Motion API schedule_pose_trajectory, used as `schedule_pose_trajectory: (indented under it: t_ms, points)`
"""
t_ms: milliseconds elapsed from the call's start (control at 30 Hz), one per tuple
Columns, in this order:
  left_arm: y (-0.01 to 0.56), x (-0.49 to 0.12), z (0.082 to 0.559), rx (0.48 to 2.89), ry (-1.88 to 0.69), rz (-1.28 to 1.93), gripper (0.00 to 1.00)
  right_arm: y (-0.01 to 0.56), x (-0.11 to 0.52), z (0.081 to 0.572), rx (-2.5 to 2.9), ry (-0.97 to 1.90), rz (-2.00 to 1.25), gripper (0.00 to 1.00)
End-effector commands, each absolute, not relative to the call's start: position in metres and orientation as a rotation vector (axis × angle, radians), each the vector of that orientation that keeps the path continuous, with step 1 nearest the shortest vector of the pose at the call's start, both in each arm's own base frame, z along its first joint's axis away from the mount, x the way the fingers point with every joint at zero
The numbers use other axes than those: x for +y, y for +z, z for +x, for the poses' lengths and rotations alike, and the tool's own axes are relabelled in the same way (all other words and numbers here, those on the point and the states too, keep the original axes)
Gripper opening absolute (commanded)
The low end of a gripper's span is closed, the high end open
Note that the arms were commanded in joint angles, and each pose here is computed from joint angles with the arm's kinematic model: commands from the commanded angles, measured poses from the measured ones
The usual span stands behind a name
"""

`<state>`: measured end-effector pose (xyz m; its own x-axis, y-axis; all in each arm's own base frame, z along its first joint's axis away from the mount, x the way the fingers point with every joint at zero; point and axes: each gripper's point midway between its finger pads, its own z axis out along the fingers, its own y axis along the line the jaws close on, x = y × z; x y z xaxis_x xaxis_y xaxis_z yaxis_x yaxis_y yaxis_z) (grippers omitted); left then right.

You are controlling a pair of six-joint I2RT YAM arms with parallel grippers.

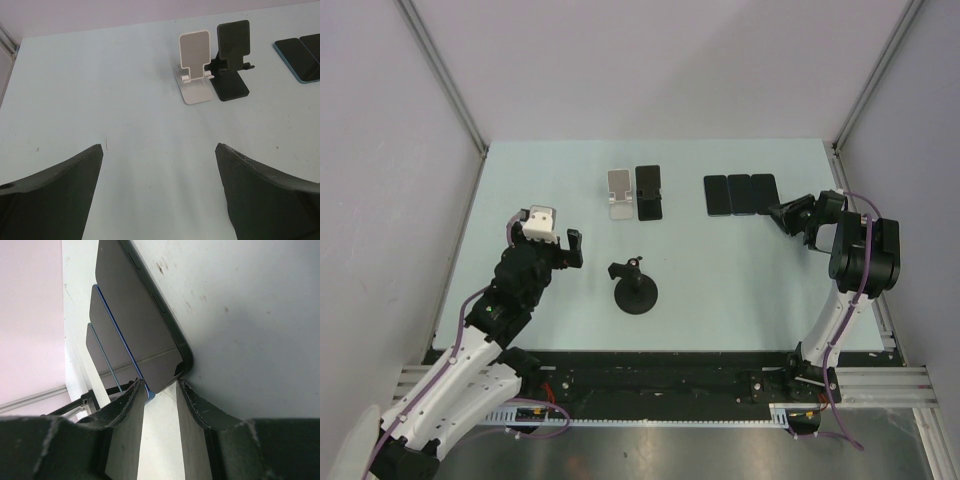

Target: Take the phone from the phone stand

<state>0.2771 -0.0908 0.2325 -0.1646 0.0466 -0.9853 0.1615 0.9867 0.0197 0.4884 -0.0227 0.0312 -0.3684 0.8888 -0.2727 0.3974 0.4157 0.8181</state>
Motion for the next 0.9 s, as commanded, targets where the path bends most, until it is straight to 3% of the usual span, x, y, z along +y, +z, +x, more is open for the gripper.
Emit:
schedule_pose_trajectory:
  t_ms: [0,267,533,867]
  points:
    - [0.236,-0.096,0.279,1.713,-0.122,0.17,1.0,0.034,-0.024,0.486,1.963,0.802,1.055,0.38]
    - [0.241,-0.117,0.274,1.696,-0.238,0.236,1.0,0.089,-0.031,0.469,1.994,0.663,0.872,0.47]
    - [0.245,-0.163,0.26,1.655,-0.439,0.486,1.0,0.182,-0.019,0.428,1.974,0.505,0.531,0.82]
    - [0.263,-0.204,0.23,1.625,-0.736,0.595,1.0,0.259,0.026,0.348,1.936,0.367,0.18,0.99]
